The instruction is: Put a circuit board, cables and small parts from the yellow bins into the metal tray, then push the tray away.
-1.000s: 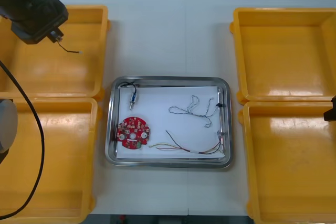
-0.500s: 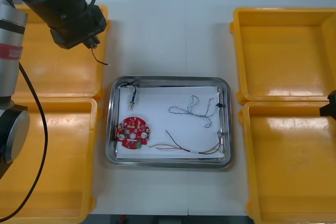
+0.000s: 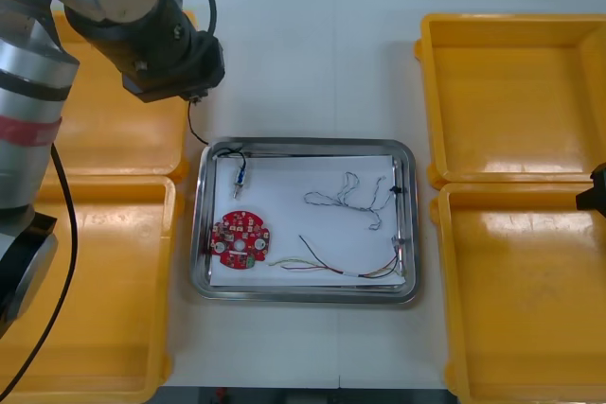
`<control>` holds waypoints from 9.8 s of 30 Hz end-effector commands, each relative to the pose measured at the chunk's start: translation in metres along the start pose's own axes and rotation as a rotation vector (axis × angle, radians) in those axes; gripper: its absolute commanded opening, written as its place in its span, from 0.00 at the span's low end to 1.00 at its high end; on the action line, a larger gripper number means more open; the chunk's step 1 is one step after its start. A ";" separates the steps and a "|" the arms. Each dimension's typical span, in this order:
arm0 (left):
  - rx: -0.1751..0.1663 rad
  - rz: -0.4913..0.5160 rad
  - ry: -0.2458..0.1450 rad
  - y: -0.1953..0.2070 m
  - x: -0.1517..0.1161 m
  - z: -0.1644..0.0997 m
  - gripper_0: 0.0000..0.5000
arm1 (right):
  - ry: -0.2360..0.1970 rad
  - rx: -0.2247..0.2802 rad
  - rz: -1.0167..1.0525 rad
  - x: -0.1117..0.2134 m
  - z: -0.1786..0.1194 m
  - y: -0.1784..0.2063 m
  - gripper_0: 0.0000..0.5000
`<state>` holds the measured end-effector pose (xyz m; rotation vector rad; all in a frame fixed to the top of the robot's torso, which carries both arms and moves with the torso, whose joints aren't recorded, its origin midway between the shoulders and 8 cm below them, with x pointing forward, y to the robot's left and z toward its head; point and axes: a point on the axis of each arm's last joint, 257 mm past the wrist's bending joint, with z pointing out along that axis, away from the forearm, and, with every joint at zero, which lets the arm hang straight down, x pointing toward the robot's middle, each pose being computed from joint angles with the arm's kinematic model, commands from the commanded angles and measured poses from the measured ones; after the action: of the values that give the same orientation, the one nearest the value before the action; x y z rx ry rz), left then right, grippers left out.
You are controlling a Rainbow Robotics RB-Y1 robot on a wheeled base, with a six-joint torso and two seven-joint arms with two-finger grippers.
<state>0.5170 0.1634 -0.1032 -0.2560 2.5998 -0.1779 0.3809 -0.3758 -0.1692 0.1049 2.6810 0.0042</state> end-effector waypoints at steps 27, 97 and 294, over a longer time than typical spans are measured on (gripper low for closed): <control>0.040 0.217 -0.107 -0.052 0.130 0.035 0.00 | 0.009 0.029 -0.050 0.003 -0.002 -0.007 1.00; -0.021 0.203 -0.034 -0.092 0.104 0.087 0.00 | 0.009 0.029 -0.050 0.003 -0.002 -0.007 1.00; -0.130 0.391 -0.002 0.198 0.088 -0.070 1.00 | -0.012 -0.175 -1.803 0.120 0.067 0.371 1.00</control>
<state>0.3787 0.3292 -0.1323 0.1722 2.6376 0.0616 0.3349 -0.0209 -0.2788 -2.1103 1.9119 -0.2906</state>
